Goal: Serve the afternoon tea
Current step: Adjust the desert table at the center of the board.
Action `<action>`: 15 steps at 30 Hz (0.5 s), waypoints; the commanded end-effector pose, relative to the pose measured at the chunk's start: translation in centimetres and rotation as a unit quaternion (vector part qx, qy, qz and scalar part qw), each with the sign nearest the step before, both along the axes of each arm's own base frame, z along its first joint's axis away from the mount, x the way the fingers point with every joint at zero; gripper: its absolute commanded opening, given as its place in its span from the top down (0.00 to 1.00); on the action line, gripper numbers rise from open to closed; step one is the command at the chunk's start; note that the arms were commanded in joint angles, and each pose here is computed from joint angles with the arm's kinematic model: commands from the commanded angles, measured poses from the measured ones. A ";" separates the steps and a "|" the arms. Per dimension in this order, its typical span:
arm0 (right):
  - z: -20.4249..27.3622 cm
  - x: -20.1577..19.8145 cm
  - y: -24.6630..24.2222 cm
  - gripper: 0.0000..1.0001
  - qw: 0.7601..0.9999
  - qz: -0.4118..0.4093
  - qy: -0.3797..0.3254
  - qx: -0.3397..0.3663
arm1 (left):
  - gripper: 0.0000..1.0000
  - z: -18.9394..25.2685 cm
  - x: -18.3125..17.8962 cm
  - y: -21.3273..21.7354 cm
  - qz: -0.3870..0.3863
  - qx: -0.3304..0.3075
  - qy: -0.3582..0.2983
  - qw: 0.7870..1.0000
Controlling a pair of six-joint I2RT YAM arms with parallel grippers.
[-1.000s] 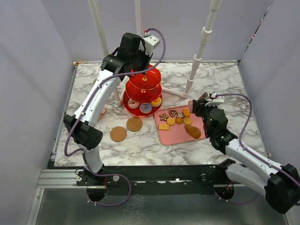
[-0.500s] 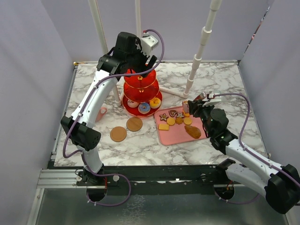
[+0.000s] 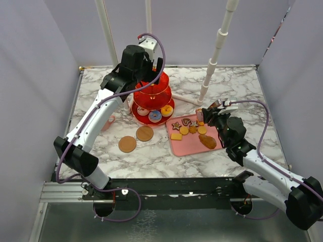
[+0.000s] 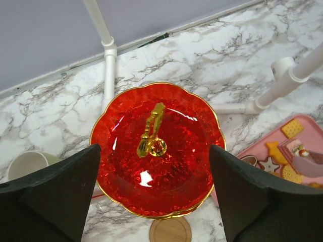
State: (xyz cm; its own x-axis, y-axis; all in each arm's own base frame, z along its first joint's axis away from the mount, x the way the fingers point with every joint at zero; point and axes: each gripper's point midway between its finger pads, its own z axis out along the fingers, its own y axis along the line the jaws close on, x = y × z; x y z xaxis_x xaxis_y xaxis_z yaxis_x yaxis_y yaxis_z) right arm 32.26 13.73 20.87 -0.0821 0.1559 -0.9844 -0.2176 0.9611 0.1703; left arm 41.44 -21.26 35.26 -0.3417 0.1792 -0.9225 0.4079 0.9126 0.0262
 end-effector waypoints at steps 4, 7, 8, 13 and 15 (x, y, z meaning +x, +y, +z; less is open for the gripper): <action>2.0 0.1 0.0 0.73 0.999 0.000 -0.029 0.018 | 0.19 0.5 0.7 1.6 0.109 -0.050 -0.009 0.993; 1.9 0.1 -0.1 0.73 0.999 -0.001 -0.027 0.018 | 0.23 -0.1 1.0 1.6 0.121 -0.053 0.002 0.991; 1.9 0.1 -0.1 0.73 0.999 -0.001 -0.027 0.018 | 0.26 -0.3 1.0 1.6 0.126 -0.055 0.006 0.990; 1.8 0.0 -0.1 0.73 0.999 -0.003 -0.028 0.019 | 0.33 -1.6 1.5 0.7 0.117 -0.056 0.025 0.991; 1.8 0.0 -0.2 0.73 0.999 -0.003 -0.028 0.019 | 0.34 -1.9 1.8 0.2 0.105 -0.049 0.028 0.993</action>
